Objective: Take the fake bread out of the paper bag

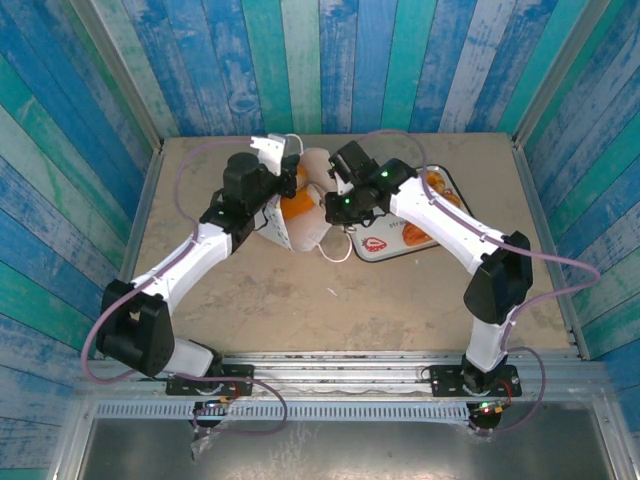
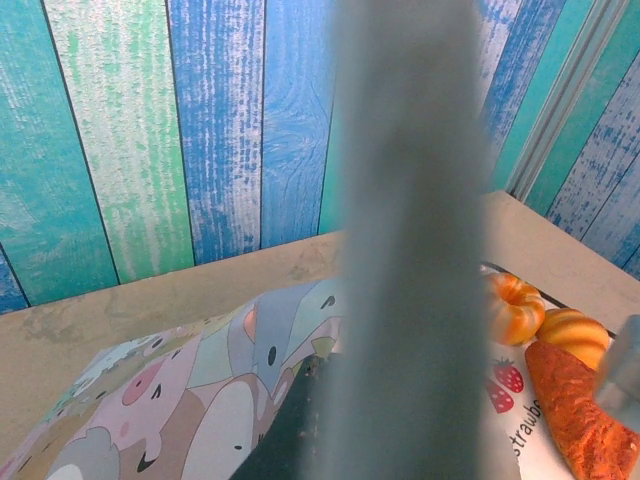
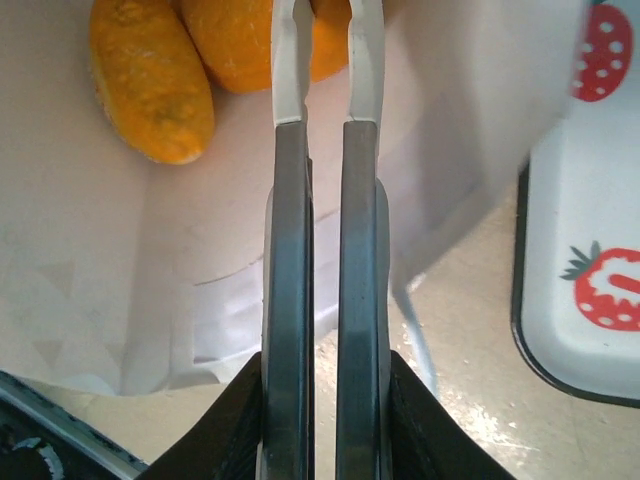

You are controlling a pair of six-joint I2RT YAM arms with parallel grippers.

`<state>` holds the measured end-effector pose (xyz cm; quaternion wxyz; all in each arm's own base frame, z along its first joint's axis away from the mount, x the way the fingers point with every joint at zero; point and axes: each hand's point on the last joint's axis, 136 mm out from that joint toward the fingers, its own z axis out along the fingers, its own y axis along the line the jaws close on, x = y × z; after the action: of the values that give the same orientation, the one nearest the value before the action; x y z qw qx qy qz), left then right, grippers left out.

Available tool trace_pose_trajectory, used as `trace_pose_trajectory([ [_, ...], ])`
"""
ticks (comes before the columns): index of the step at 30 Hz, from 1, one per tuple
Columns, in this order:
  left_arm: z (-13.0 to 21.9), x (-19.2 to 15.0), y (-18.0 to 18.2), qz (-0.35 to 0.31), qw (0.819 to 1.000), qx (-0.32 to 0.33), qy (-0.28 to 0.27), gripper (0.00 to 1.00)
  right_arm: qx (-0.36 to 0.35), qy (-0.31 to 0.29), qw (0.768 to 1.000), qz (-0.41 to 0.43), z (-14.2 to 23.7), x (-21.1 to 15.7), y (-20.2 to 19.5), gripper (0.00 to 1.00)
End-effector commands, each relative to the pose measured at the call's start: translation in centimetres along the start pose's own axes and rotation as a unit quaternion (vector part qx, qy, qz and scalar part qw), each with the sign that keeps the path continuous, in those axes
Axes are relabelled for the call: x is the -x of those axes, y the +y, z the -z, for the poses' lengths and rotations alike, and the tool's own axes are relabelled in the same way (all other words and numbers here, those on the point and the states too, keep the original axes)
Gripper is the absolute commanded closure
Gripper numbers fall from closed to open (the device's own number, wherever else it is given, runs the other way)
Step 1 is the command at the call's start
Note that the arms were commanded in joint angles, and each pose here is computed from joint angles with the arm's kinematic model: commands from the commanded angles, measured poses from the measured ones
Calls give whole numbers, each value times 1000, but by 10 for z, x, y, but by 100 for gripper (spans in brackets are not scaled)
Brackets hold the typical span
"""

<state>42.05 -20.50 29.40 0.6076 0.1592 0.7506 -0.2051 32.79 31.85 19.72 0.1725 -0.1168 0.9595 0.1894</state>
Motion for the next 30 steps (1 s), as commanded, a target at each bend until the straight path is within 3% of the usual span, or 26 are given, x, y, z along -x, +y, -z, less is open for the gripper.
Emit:
trace_pose_trajectory([
  [1, -8, 6, 5, 9, 1000, 17, -4, 100, -21, -52, 998, 32, 40, 12, 1, 99],
  [13, -13, 14, 12, 17, 999, 37, -2, 100, -71, -115, 986, 96, 101, 11, -3, 99],
  [30, -24, 20, 28, 41, 995, 85, 18, 100, -81, -199, 966, 143, 176, 15, -1, 99],
])
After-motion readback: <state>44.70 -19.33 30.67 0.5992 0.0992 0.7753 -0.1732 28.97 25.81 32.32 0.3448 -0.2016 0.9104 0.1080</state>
